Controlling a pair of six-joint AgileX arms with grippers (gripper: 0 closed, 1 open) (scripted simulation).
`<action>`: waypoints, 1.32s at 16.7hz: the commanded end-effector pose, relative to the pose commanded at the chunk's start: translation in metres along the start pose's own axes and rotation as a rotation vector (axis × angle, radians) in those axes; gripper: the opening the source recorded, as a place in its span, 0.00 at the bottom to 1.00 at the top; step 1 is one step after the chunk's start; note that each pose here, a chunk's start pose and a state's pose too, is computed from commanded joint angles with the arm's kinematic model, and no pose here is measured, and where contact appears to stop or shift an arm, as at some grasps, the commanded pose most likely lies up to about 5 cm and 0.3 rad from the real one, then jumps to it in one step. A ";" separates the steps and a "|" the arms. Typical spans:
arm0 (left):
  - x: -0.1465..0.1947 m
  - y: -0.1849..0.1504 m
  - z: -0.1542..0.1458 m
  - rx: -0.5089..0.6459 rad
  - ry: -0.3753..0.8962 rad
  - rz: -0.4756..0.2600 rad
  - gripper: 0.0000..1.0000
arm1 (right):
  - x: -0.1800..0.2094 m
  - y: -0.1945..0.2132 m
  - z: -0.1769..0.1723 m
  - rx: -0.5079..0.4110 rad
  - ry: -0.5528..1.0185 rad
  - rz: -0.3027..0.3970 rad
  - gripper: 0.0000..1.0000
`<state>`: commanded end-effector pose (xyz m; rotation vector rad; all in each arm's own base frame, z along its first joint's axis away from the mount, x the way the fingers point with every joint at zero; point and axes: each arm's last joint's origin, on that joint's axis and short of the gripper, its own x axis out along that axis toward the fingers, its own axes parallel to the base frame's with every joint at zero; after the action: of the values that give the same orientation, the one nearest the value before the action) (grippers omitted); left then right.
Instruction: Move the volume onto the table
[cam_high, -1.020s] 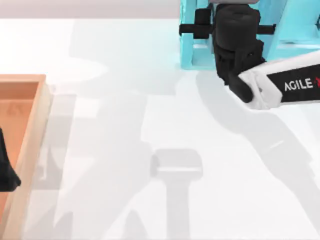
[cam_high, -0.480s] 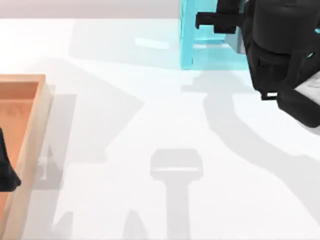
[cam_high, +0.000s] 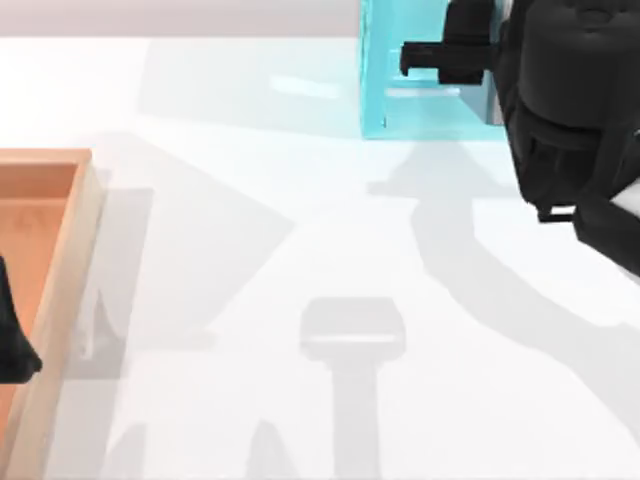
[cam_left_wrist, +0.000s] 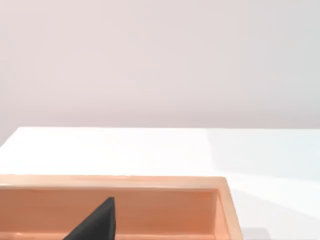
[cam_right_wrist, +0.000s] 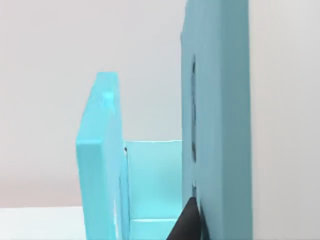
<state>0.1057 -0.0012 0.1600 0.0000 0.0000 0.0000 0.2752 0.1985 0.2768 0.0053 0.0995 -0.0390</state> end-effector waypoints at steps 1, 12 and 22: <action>0.000 0.000 0.000 0.000 0.000 0.000 1.00 | 0.000 0.003 -0.001 -0.013 0.002 0.003 0.00; 0.000 0.000 0.000 0.000 0.000 0.000 1.00 | -0.043 0.107 -0.078 -0.788 0.068 0.139 0.00; 0.000 0.000 0.000 0.000 0.000 0.000 1.00 | -0.115 0.164 -0.154 -1.539 0.001 0.252 0.00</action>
<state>0.1057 -0.0012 0.1600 0.0000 0.0000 0.0000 0.1522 0.3677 0.1358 -1.5179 0.1083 0.2974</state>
